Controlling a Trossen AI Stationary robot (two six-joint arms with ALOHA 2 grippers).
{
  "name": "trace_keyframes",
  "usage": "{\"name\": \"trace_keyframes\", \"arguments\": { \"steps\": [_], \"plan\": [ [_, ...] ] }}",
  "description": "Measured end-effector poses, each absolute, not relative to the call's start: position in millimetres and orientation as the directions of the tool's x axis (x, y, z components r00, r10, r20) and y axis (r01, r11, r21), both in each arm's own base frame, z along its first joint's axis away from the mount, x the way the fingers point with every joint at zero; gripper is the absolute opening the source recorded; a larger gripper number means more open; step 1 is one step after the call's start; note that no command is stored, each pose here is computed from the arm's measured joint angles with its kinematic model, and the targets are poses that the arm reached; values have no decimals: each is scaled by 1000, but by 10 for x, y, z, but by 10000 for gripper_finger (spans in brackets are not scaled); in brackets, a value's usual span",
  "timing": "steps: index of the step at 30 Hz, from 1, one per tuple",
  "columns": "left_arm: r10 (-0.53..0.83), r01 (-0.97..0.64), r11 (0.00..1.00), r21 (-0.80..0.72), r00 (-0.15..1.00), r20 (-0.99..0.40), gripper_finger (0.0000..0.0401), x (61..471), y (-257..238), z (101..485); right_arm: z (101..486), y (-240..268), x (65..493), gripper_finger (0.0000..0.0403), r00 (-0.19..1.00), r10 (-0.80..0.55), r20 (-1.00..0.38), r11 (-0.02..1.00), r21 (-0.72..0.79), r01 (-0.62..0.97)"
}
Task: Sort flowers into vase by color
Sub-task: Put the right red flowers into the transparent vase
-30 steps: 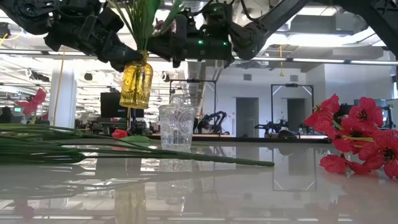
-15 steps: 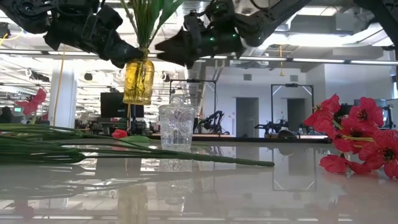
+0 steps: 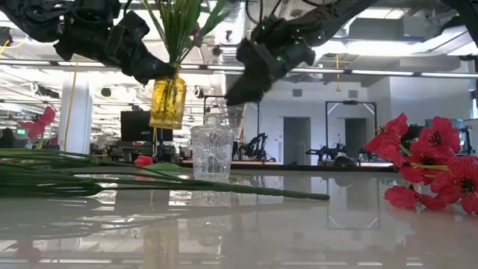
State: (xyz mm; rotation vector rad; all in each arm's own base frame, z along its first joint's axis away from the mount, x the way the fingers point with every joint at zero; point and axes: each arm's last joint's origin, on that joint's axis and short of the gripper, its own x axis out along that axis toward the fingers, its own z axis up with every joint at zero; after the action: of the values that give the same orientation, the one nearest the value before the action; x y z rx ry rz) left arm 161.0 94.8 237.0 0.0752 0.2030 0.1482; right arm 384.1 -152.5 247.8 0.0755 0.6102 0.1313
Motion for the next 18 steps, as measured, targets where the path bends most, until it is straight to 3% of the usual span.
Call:
{"name": "trace_keyframes", "arguments": {
  "steps": [9,18],
  "plan": [
    [217,-216,968,131,976,12,99,1744,1056,2110,2012,-1559,3580,276,711,163,-684,972,234,2],
    [242,-243,962,125,970,29,99,2232,1398,1926,1940,-1512,3151,276,711,31,-702,964,208,163]
  ]
}}
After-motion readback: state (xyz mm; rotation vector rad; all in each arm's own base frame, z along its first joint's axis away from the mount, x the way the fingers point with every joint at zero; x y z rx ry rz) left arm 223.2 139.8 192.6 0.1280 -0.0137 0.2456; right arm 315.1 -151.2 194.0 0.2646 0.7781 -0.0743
